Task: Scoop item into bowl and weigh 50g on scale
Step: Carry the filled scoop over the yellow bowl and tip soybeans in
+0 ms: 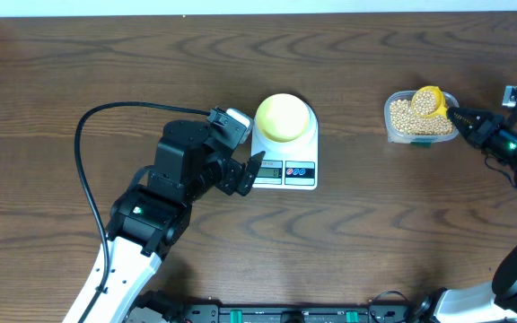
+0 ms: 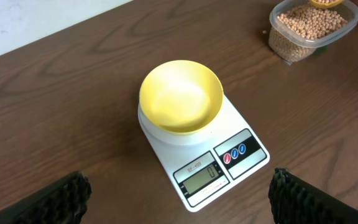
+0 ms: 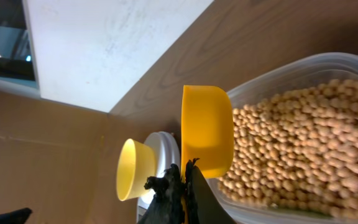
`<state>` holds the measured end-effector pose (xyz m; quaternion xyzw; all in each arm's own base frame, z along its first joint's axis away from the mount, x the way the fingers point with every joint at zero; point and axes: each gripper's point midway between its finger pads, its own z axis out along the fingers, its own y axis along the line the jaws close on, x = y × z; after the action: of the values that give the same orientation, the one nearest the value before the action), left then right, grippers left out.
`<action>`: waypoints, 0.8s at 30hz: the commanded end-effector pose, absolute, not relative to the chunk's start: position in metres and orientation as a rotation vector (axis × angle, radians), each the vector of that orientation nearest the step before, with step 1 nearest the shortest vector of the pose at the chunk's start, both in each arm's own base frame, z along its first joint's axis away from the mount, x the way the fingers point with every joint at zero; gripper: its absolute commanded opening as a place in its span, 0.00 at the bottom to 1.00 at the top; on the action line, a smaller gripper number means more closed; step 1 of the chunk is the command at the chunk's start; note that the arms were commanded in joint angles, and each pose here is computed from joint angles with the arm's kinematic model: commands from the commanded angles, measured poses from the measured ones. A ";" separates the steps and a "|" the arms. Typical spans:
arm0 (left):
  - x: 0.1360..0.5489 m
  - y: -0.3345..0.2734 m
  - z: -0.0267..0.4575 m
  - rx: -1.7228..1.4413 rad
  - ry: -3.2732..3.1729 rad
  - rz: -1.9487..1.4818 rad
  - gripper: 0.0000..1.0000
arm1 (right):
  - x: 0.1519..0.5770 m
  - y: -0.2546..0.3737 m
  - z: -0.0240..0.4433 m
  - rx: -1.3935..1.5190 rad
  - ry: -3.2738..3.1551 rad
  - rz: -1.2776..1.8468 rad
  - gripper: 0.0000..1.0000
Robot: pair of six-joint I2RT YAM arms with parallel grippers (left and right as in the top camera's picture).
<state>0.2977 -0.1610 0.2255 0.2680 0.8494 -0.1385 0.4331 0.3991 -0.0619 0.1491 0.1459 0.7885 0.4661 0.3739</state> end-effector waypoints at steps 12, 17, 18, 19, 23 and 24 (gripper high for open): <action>0.298 -0.158 0.225 0.651 2.123 -0.338 0.94 | 0.409 -0.003 0.159 0.283 2.046 1.346 0.01; 0.298 -0.158 0.225 0.651 2.123 -0.338 0.94 | 0.413 0.022 0.164 0.230 2.054 1.378 0.01; 0.298 -0.158 0.225 0.651 2.123 -0.338 0.93 | 0.415 0.027 0.165 0.226 2.055 1.386 0.01; 0.298 -0.158 0.225 0.651 2.123 -0.338 0.94 | 0.416 0.032 0.166 0.226 2.059 1.390 0.01; 0.298 -0.158 0.225 0.651 2.123 -0.338 0.94 | 0.421 0.054 0.169 0.205 2.067 1.405 0.01; 0.298 -0.158 0.225 0.651 2.123 -0.338 0.94 | 0.422 0.059 0.170 0.197 2.067 1.410 0.01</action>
<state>0.2977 -0.1610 0.2255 0.2680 0.8494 -0.1385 0.4331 0.4192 0.0455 0.1684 0.0656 0.7836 0.5243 0.3269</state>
